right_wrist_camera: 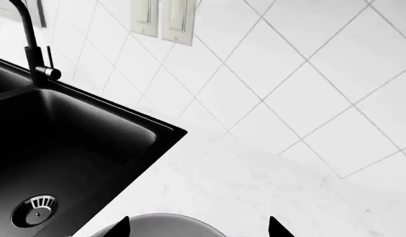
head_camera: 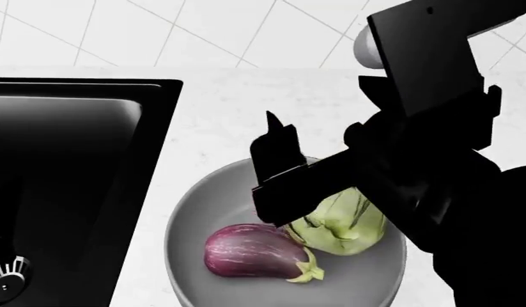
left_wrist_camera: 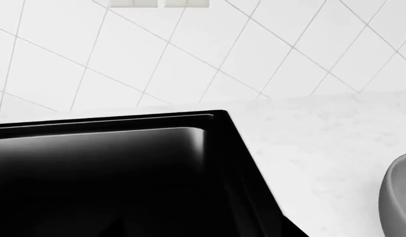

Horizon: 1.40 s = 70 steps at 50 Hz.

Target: There is a mixed pile of frozen fruits and vegetables on the counter. Locate all the frozen vegetables and place the items in a bowl on the counter. Take all the frozen fruits and defrost them in a running sink.

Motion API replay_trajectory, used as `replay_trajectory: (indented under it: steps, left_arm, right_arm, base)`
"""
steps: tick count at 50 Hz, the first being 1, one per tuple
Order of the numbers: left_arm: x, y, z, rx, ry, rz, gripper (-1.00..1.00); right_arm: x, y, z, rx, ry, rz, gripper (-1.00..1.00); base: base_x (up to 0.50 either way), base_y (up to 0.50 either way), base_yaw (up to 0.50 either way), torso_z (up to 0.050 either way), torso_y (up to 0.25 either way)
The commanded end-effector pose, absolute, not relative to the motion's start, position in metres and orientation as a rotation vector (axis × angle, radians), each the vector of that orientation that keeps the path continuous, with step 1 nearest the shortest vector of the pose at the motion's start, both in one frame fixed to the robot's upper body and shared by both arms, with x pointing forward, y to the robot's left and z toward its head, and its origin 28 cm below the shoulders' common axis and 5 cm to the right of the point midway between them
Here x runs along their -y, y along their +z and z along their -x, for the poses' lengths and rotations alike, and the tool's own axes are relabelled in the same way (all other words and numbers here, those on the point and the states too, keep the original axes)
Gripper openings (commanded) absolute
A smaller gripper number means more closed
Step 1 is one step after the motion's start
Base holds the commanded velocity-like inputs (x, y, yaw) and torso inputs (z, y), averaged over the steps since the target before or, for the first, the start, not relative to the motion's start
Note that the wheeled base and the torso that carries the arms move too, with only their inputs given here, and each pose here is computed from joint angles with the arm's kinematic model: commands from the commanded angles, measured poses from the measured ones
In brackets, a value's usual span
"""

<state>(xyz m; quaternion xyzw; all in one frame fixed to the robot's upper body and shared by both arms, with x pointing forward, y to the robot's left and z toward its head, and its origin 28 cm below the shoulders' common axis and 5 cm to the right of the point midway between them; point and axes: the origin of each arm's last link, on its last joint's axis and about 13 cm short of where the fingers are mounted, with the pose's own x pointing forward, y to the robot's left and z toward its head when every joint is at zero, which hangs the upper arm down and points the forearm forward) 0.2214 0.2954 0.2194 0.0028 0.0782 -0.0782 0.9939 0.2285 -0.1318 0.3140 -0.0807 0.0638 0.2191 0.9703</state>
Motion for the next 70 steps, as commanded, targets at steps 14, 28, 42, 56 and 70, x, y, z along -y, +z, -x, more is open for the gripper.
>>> replay_trajectory:
  steps: [14,28,42,56,70]
  left_arm:
    - [-0.3,0.239,-0.22,-0.071,-0.12,0.029,1.0]
    - [-0.301,0.24,-0.217,-0.067,-0.126,0.03,1.0]
    - [-0.302,0.238,-0.217,-0.07,-0.119,0.034,1.0]
    - [-0.3,0.239,-0.217,-0.067,-0.117,0.032,1.0]
    - [-0.302,0.238,-0.216,-0.072,-0.116,0.034,1.0]
  right_arm:
    - [0.166,0.315,-0.186,0.046,0.264,0.07,1.0]
    - [0.182,0.298,-0.167,0.038,0.177,0.032,1.0]
    - [0.181,0.3,-0.161,0.028,0.17,0.036,1.0]
    - [0.184,0.284,-0.162,0.016,0.15,0.012,1.0]
    - [0.185,0.277,-0.157,0.024,0.146,0.038,1.0]
  base:
    - [0.0,0.0,0.0,0.0,0.0]
    - [-0.06,0.0,0.0,0.0,0.0]
    - [-0.37,0.0,0.0,0.0,0.0]
    - [-0.37,0.09,0.0,0.0,0.0]
    - [-0.1,0.49,0.0,0.0,0.0]
